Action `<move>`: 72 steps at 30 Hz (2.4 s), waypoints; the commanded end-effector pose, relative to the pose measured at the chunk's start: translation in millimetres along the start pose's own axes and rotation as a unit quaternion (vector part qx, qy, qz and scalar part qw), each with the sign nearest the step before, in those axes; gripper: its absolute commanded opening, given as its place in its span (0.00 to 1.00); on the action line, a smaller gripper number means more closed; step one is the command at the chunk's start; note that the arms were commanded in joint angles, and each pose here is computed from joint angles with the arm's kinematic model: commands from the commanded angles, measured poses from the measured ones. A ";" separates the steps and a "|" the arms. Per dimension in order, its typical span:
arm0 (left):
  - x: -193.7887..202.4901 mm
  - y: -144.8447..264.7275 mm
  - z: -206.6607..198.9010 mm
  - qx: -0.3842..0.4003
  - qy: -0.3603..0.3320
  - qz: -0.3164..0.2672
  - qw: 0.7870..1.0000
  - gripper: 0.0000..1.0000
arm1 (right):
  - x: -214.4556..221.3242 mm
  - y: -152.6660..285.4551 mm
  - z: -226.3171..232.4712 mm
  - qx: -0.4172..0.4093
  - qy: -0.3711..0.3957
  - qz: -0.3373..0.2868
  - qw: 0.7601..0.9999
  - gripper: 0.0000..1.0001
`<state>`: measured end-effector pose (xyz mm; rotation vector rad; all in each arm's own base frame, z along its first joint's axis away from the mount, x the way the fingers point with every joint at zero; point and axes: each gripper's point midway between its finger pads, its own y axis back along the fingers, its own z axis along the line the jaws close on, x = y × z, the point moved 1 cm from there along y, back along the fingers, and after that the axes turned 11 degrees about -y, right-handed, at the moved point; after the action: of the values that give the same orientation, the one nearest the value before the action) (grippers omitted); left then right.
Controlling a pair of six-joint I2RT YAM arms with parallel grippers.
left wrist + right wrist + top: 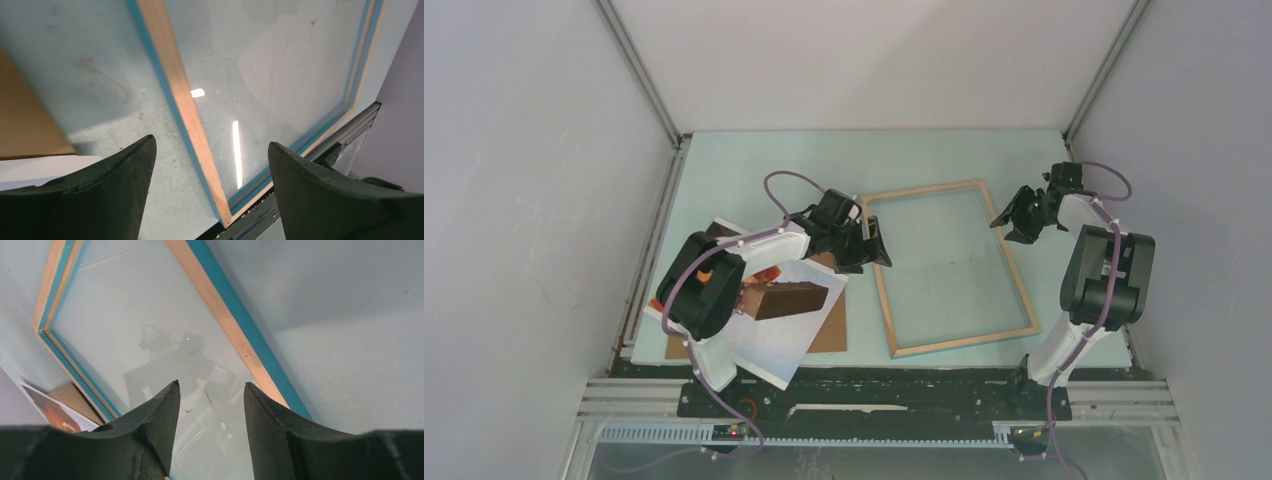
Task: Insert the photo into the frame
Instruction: Adjust the photo frame at the center of the board.
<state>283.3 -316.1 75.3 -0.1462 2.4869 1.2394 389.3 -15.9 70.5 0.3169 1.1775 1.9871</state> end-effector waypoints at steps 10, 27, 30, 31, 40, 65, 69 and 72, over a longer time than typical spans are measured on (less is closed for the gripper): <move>-34.8 -15.7 7.0 -0.006 0.010 -0.018 1.000 0.81 | -1.2 -16.0 -1.4 0.001 0.015 0.016 1.000 0.54; -35.8 -33.6 7.6 0.008 0.024 -0.010 1.000 0.71 | 14.6 -12.8 10.5 -0.058 -0.007 0.045 0.997 0.52; -32.3 -33.3 11.6 0.001 0.022 -0.009 1.000 0.71 | -8.5 -9.6 11.3 -0.039 0.002 0.000 0.999 0.56; -30.5 -34.3 13.1 0.000 0.023 -0.007 1.000 0.70 | -13.4 -9.9 11.7 -0.032 0.003 -0.005 0.999 0.56; -29.0 -26.8 15.1 0.005 0.025 -0.005 1.000 0.67 | -31.4 -14.8 3.6 0.042 0.017 -0.037 0.998 0.58; -54.5 5.6 -12.4 0.125 0.106 -0.055 0.985 0.94 | -25.1 -12.1 -27.3 0.116 0.011 -0.051 0.992 0.60; -51.6 31.4 8.6 0.084 0.078 -0.062 0.991 0.96 | -41.5 25.9 -32.4 0.206 0.039 -0.122 0.970 0.68; -48.9 51.5 23.3 0.059 0.063 -0.072 0.994 0.96 | -32.2 44.4 -17.4 0.221 0.065 -0.144 0.962 0.69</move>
<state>324.6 -302.4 97.5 -0.3431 2.7312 1.0139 385.2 -48.0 48.6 0.3604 1.5255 1.7030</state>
